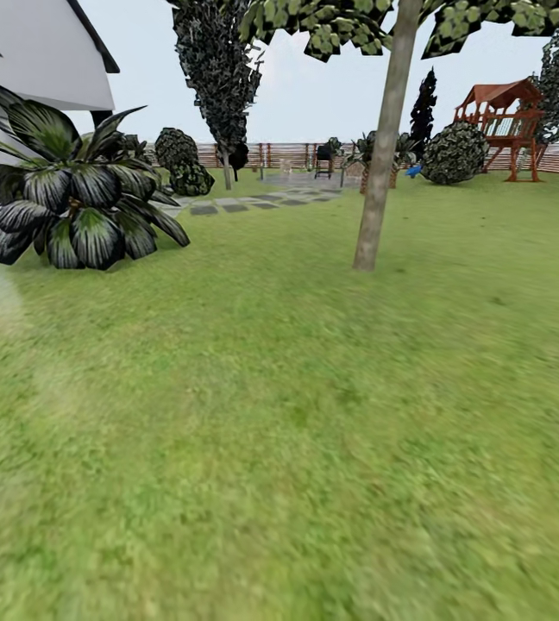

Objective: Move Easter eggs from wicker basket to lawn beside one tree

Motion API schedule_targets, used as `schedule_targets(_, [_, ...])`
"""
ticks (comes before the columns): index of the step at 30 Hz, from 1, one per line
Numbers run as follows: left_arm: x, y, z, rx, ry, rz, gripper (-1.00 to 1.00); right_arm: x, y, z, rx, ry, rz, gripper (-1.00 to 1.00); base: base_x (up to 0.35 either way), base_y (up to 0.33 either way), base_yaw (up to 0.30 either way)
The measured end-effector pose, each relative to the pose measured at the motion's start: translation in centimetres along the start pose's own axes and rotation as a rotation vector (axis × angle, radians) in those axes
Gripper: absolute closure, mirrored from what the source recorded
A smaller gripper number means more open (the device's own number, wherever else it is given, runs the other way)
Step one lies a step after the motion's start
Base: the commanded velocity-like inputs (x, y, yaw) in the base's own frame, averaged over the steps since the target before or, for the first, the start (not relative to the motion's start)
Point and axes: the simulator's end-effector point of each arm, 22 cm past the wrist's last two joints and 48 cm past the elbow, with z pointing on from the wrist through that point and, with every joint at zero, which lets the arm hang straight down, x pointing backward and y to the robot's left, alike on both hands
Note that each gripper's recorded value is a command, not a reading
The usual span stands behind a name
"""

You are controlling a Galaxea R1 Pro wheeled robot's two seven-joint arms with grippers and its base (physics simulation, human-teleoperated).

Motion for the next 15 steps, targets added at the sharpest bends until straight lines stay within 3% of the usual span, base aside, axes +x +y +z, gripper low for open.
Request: schedule_targets(15, [0.02, 0.0, 0.0, 0.0, 0.0, 0.0, -1.0, 0.08, 0.2, -0.01, -0.002, 0.002, 0.002, -1.0, 0.339, 0.0, 0.0])
